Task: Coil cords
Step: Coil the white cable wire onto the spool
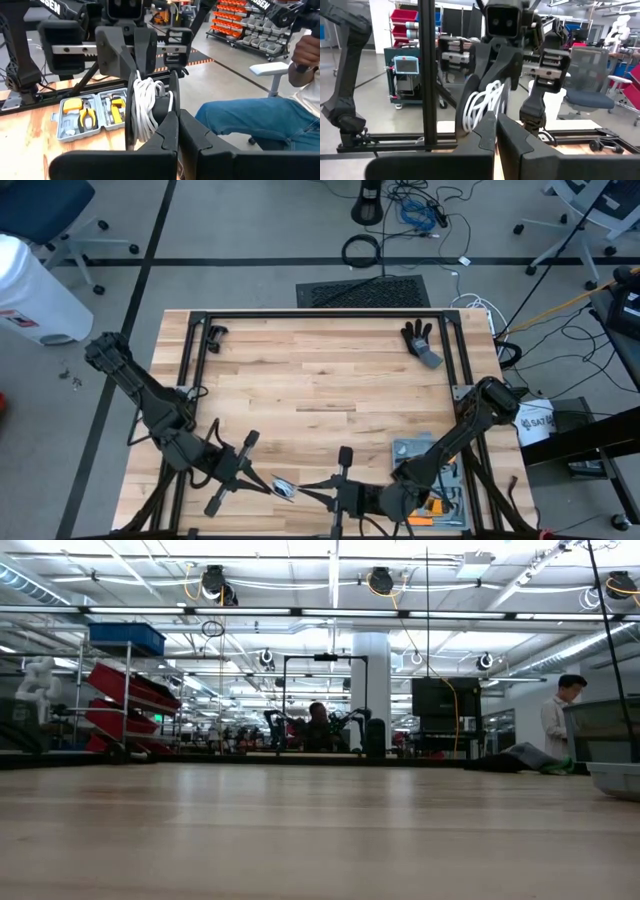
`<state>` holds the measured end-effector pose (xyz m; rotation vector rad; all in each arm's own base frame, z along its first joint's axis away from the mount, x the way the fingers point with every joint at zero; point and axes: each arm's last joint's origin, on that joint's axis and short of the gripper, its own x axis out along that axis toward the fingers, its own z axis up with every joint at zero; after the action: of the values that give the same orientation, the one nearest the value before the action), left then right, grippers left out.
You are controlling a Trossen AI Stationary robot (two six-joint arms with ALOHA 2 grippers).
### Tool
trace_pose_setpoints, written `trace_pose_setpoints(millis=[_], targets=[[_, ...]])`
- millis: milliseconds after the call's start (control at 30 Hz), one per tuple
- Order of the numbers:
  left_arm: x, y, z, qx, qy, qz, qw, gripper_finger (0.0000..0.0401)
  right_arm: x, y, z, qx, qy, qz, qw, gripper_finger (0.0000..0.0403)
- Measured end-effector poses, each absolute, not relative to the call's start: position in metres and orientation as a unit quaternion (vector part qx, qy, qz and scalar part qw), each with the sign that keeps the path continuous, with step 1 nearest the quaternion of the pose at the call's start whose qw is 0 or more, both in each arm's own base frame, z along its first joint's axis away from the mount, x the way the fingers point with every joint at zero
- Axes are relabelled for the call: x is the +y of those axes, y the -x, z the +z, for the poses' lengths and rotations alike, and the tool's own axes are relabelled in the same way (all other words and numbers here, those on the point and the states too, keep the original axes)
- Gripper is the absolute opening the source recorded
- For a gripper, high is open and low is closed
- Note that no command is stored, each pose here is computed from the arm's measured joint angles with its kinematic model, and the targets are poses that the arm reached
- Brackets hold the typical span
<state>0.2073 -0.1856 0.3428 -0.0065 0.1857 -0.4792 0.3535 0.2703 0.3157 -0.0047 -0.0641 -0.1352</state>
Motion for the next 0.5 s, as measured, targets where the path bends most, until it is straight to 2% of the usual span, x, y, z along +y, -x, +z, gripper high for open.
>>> trace_pose_setpoints(millis=[500], targets=[[-0.1888, -0.2119, 0.3343, 0.099, -0.058, -0.228, 0.967, 0.0002, 0.2633, -0.3584, 0.3144, -0.017, -0.027, -0.063, 0.997, 0.0]])
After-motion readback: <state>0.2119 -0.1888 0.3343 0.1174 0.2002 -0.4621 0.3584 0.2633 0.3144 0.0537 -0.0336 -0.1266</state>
